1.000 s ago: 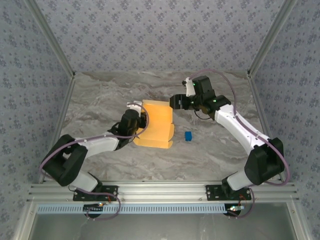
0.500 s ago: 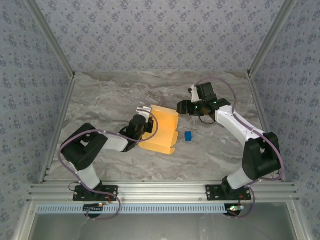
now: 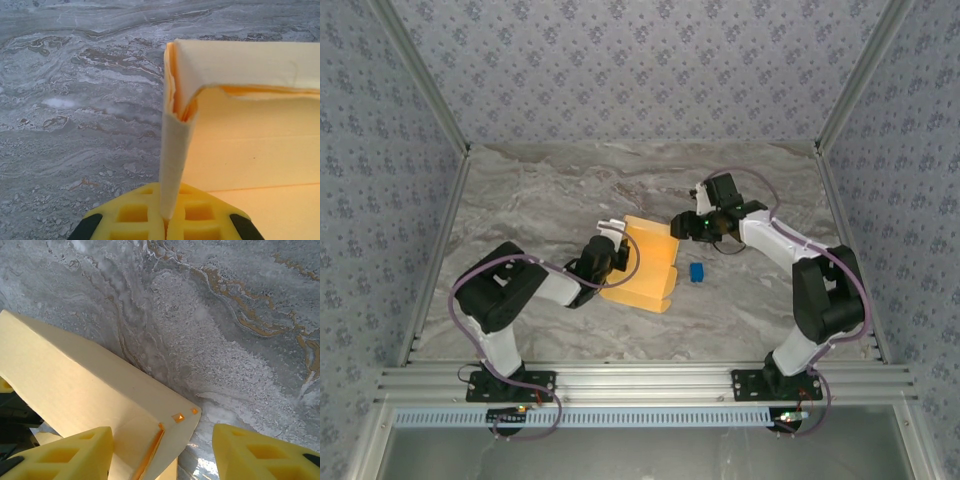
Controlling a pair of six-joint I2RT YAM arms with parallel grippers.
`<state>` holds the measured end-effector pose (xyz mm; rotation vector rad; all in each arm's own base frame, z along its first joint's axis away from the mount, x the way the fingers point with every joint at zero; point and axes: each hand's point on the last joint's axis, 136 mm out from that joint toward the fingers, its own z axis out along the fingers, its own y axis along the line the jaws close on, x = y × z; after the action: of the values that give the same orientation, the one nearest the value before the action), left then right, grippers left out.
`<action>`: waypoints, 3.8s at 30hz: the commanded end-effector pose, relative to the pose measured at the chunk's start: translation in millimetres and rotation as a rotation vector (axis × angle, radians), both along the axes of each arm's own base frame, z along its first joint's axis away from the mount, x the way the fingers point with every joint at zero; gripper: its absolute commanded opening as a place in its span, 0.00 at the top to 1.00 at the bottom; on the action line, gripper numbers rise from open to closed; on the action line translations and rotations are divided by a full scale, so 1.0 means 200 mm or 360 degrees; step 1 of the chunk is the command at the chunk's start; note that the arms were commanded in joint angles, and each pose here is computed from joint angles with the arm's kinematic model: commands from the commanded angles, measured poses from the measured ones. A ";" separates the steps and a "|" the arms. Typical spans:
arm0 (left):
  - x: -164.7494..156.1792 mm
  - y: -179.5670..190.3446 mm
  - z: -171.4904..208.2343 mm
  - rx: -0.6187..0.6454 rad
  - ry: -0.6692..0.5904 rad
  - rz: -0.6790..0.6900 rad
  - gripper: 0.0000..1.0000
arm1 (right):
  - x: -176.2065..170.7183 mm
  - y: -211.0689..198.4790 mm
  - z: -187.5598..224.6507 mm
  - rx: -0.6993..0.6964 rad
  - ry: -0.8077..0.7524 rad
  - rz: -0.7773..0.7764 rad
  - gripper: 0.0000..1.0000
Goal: Fold the paper box
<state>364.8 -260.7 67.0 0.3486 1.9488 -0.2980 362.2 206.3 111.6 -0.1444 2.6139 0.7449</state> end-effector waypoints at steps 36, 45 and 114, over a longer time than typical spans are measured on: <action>-0.12 0.07 0.19 0.0093 0.0503 -0.0156 1.00 | -0.08 -0.14 0.53 -0.0188 -0.0527 -0.0006 0.37; -0.24 0.16 0.20 0.0300 0.0987 -0.0315 0.99 | -0.09 -0.15 0.52 -0.0188 -0.0546 -0.0014 0.36; -0.09 -0.29 -0.23 0.2009 0.0800 -0.1053 0.90 | -0.25 -0.61 0.23 -0.0251 -0.0353 -0.0406 0.35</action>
<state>340.3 -308.2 40.0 1.8767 2.2730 0.5876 313.5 84.0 155.0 0.0395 2.4306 0.3893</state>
